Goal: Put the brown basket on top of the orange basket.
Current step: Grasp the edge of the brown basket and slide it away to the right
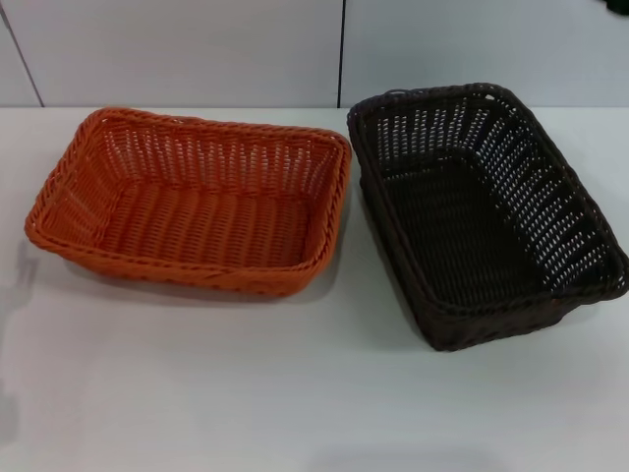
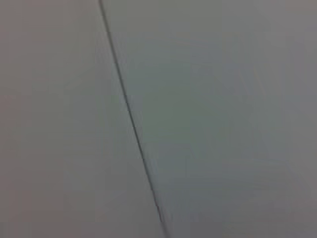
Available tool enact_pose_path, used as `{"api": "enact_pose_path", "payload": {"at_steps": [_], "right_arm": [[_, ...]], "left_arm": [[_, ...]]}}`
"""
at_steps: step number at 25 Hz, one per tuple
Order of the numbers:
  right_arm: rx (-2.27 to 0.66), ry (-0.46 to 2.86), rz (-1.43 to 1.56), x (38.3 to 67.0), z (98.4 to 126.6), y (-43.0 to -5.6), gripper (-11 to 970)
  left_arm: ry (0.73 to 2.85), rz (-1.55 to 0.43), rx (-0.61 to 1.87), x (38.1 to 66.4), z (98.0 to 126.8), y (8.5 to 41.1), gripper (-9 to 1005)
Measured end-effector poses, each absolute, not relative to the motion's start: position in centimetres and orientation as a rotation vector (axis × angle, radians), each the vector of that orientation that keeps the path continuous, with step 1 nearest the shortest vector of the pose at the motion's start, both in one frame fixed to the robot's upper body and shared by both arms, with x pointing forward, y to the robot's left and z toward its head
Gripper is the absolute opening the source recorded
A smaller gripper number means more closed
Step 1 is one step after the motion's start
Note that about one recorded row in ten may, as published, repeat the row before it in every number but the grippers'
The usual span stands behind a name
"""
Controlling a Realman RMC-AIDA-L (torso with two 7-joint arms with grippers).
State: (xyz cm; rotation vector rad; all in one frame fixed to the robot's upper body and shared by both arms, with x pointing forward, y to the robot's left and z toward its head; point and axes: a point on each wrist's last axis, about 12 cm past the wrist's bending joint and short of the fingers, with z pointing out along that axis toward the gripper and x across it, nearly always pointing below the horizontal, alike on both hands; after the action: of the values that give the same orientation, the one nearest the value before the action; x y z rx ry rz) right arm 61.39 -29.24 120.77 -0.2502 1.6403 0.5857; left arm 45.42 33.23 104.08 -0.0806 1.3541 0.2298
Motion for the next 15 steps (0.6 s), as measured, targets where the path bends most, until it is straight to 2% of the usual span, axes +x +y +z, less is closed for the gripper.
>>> {"api": "enact_pose_path", "payload": {"at_steps": [1,6,10,15], "right_arm": [[-0.274,1.713,0.655,62.2,121.9,-28.8,802],[-0.439,1.971,0.663,62.8,123.7,-27.5,802],[-0.585,2.079,0.678,62.6,124.6,-26.7,802],[-0.901,2.261,0.726,61.3,127.3,-26.1,802]], "left_arm": [[1.36,0.232,-0.08,45.4,104.0,33.3,767],[1.372,0.221,-0.086,45.5,103.6,33.4,767],[1.382,0.201,-0.09,45.8,103.4,33.4,767],[1.388,0.209,-0.088,46.0,103.3,33.6,767]]}}
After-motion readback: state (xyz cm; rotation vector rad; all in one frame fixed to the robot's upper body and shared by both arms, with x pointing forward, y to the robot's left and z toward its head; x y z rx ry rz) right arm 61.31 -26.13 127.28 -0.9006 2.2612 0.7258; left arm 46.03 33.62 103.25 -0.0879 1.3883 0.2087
